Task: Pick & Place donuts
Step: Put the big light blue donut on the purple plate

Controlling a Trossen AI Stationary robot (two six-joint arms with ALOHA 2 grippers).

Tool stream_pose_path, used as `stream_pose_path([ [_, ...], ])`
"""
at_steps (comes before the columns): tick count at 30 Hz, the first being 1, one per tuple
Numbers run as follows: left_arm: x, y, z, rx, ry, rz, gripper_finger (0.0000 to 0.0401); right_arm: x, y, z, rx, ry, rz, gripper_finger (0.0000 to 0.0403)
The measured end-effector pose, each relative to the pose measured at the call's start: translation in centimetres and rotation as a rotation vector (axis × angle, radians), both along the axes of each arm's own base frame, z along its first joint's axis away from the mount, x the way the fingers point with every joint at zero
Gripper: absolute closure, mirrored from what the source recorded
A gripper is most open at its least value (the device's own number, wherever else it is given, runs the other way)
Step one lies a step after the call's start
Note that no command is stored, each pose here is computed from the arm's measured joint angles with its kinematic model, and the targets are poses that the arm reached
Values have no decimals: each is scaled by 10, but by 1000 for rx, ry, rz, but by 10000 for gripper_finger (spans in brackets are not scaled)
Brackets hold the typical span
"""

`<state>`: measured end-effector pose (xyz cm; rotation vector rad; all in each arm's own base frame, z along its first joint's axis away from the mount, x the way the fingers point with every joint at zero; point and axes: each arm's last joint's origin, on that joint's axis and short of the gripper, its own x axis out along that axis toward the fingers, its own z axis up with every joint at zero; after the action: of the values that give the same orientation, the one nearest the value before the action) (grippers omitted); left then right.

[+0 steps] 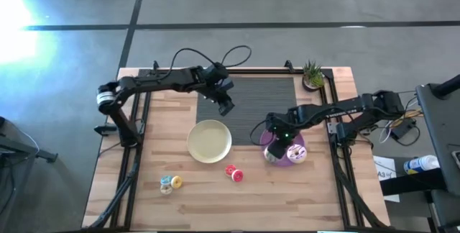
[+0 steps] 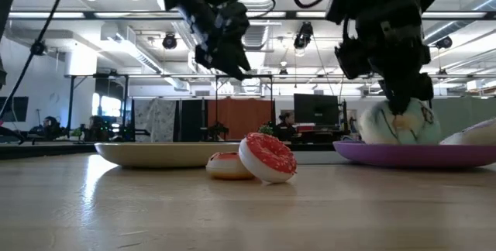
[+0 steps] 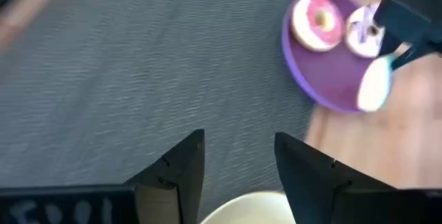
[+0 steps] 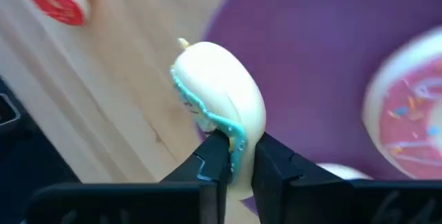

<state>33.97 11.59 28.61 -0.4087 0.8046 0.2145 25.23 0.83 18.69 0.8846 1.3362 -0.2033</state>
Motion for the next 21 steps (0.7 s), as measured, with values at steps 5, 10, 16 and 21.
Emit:
stream_pose_path([
  [5,-14,-7,18,77,8,13,252,-2,-1,-4,-34,15,-11,313],
  [10,-25,-10,30,105,-4,33,252,-1,-2,-1,-71,19,-40,257],
  [16,-36,-13,35,134,55,71,252,-2,-4,-1,-126,37,-46,193],
  [21,-44,-15,32,150,140,92,252,-11,-5,-2,-191,134,-51,144],
])
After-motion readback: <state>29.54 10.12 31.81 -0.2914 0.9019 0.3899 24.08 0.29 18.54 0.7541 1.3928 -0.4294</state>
